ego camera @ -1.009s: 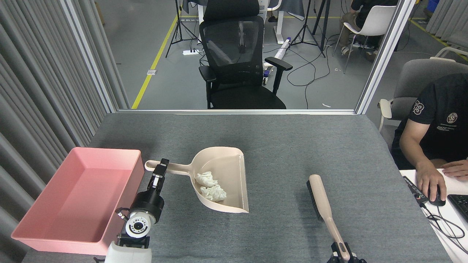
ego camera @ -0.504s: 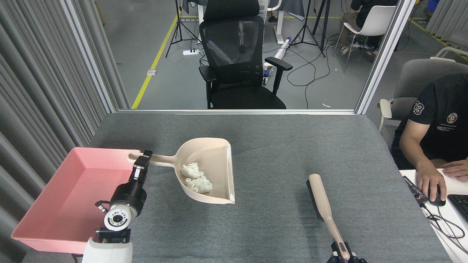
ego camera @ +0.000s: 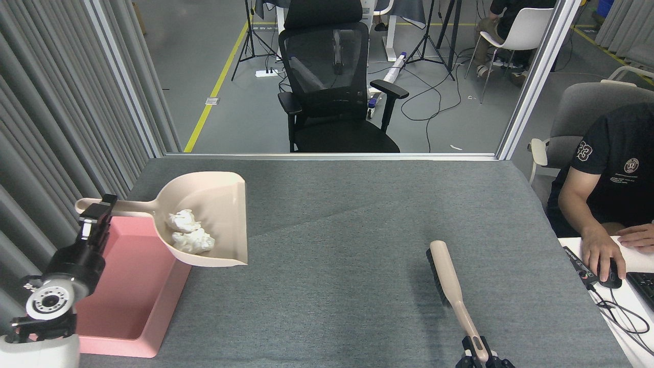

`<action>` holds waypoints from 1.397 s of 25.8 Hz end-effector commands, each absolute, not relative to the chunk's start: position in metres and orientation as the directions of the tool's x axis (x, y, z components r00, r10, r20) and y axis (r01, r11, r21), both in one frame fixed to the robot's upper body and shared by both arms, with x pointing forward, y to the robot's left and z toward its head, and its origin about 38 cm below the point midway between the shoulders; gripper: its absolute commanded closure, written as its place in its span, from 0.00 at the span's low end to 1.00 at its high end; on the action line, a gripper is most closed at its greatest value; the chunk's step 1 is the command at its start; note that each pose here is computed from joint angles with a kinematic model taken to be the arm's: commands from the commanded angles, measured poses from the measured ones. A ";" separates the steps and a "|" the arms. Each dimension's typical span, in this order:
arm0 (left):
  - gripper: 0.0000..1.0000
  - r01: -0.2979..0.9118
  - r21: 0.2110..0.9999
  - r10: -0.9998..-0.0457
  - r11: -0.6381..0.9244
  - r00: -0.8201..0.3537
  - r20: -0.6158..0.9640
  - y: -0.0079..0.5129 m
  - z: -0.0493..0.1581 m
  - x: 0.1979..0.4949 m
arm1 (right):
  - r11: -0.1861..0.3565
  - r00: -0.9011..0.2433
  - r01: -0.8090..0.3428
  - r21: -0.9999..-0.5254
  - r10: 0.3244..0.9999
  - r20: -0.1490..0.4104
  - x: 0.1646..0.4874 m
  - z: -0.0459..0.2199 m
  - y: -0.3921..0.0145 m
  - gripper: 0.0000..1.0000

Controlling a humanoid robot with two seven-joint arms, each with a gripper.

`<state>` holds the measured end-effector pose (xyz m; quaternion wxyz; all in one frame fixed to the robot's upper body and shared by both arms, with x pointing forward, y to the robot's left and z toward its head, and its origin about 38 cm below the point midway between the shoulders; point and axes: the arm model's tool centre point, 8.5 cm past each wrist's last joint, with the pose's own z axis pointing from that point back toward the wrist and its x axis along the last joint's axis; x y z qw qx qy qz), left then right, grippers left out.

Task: Sweep and dump garbage into bin
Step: 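Tilt the dustpan with the left gripper to dump trash into the bin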

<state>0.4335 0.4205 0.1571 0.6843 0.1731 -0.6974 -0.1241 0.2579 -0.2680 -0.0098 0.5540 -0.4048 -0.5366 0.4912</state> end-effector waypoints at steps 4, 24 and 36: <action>0.89 -0.144 0.492 -0.488 0.859 0.063 0.871 0.519 0.162 0.408 | 0.191 -0.060 -0.107 -0.976 0.978 0.198 0.258 -0.009 -0.268 0.82; 0.89 -0.091 0.906 -0.899 0.413 0.116 0.422 0.592 0.190 0.385 | 0.193 -0.059 -0.105 -0.975 0.978 0.200 0.257 -0.009 -0.268 0.82; 0.89 -0.255 0.724 -0.741 0.641 0.038 0.670 0.604 0.234 0.395 | 0.195 -0.058 -0.105 -0.975 0.978 0.202 0.257 -0.009 -0.268 0.82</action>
